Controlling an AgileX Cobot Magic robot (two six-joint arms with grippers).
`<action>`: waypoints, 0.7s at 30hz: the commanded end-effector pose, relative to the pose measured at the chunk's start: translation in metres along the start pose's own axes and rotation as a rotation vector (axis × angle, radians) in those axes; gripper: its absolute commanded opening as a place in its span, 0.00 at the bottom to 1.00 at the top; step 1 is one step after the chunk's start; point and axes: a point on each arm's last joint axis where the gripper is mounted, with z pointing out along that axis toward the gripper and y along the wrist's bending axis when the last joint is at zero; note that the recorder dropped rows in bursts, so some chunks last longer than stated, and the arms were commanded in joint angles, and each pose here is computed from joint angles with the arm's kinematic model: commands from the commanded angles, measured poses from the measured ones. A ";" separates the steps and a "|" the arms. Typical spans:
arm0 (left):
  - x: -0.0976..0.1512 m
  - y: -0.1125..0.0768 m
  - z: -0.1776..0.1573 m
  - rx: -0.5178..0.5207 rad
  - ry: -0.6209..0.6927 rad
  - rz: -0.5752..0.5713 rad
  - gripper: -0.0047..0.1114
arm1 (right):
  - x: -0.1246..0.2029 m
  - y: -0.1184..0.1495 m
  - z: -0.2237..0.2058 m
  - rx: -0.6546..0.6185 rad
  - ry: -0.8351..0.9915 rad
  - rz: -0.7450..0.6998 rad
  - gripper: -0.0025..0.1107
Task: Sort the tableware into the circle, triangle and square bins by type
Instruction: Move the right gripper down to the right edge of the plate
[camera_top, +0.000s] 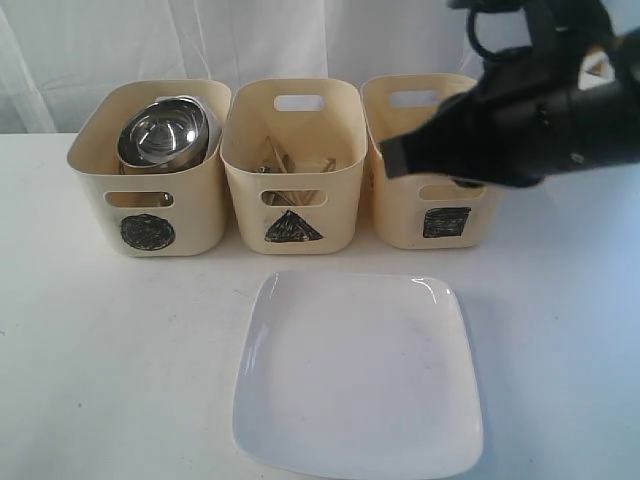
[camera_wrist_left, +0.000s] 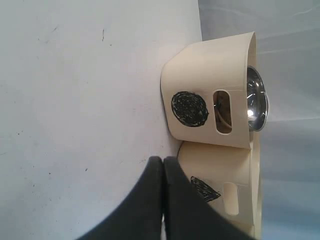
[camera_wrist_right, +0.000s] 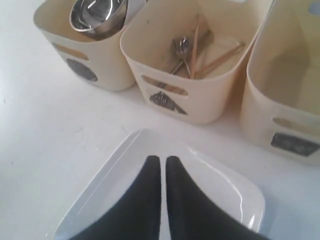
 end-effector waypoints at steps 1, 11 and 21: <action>0.000 0.000 0.000 0.001 -0.005 0.009 0.04 | 0.028 0.001 -0.030 -0.019 0.032 0.048 0.05; 0.000 0.000 0.000 -0.001 -0.005 0.009 0.04 | 0.096 -0.003 -0.042 -0.006 0.260 0.106 0.11; 0.000 0.000 0.000 -0.001 -0.005 0.009 0.04 | 0.102 -0.027 -0.011 0.240 0.291 0.213 0.54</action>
